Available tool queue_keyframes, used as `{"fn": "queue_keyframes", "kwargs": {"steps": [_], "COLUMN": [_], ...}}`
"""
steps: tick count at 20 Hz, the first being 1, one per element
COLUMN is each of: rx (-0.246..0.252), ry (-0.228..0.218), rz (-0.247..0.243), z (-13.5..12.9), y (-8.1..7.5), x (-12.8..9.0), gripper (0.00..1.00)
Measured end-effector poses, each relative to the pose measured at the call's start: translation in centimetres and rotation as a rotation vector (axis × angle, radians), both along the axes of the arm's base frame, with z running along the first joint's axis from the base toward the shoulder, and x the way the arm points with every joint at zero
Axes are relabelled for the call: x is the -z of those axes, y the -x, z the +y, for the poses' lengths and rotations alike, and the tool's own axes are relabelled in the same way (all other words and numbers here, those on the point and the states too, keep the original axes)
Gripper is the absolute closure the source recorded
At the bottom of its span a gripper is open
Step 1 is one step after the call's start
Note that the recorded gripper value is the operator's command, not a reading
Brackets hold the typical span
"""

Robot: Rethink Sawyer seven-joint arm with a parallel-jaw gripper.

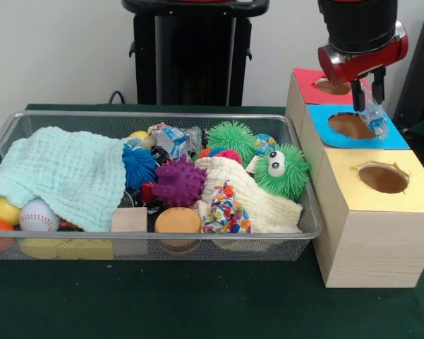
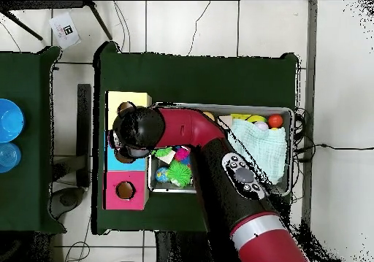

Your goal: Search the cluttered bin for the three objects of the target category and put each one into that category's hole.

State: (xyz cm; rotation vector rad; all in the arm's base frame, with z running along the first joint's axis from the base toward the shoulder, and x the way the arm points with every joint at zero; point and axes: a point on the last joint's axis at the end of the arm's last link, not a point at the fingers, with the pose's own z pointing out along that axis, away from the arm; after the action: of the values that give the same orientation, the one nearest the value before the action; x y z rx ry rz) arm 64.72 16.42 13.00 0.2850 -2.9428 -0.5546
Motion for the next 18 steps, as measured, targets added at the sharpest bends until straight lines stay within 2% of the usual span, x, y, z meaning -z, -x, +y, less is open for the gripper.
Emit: {"fn": "queue_keyframes", "kwargs": {"steps": [8,18], "rx": [-0.005,-0.037], "ry": [0.001,0.012], "rz": [0.006,0.033], "z": [0.13,0.40], "y": [0.14,0.91], "x": [0.06,0.13], "gripper": [1.00,1.00]}}
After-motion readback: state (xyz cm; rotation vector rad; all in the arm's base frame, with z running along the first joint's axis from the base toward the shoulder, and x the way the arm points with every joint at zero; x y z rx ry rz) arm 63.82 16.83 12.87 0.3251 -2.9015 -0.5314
